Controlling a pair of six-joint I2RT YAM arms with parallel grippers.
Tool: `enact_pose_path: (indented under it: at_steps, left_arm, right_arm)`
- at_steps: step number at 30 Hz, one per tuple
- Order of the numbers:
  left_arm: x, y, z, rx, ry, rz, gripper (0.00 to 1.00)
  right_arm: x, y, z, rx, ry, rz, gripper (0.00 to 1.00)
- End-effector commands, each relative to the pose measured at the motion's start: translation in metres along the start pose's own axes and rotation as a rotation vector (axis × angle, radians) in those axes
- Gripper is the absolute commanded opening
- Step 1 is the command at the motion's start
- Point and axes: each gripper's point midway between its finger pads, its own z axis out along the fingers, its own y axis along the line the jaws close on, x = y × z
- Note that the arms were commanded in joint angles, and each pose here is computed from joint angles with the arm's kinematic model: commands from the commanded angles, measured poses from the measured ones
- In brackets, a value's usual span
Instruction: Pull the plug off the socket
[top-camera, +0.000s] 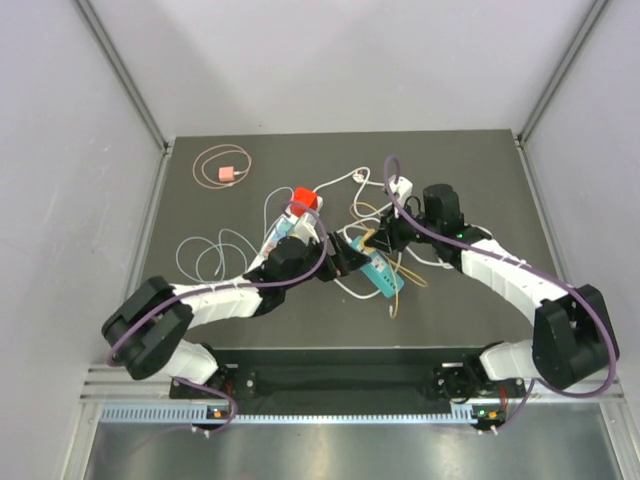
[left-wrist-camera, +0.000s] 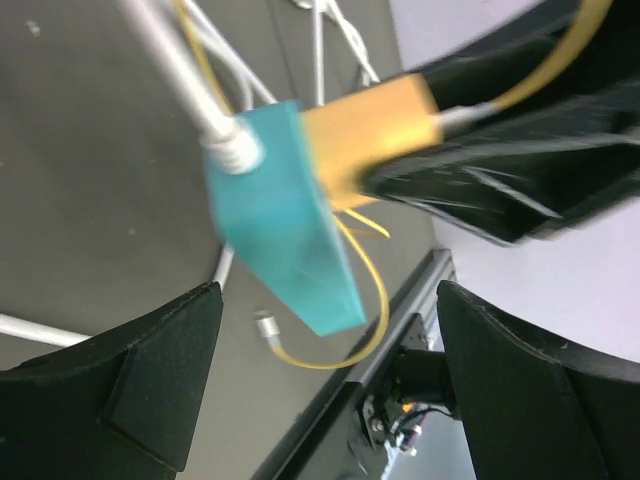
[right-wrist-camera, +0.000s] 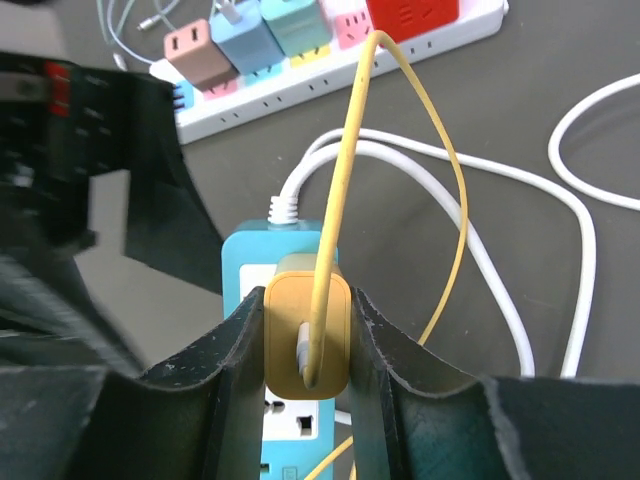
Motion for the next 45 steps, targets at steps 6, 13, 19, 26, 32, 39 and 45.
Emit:
enact_pose_path:
  at_steps: [6,13,19,26,32,39,45]
  left_arm:
    - [-0.025,-0.014,0.022,-0.002,-0.112,0.068,0.91]
    - [-0.005,-0.029,0.040,0.033,-0.041,0.075,0.88]
    - [0.012,-0.024,0.058,0.003,0.013,0.060,0.55]
    - [0.011,-0.001,0.061,-0.097,-0.013,0.037,0.00]
    - [0.021,0.034,0.072,-0.209,0.042,0.002,0.00]
    - [0.028,0.057,0.073,-0.261,0.056,0.000,0.00]
    - [0.026,0.060,0.066,-0.272,0.058,0.025,0.00]
  right_arm:
    - [-0.058,0.018,-0.025,-0.050,-0.216,-0.054,0.00]
    - [-0.059,0.006,-0.025,0.016,-0.244,-0.020,0.00]
    - [-0.060,-0.008,-0.029,0.086,-0.263,0.016,0.00]
    - [-0.063,-0.026,-0.046,0.122,-0.298,0.037,0.00]
    - [-0.082,-0.030,-0.076,0.074,-0.384,0.025,0.00]
    - [-0.090,-0.041,-0.106,0.087,-0.424,0.007,0.00]
    - [-0.087,-0.048,-0.112,0.118,-0.406,-0.026,0.00]
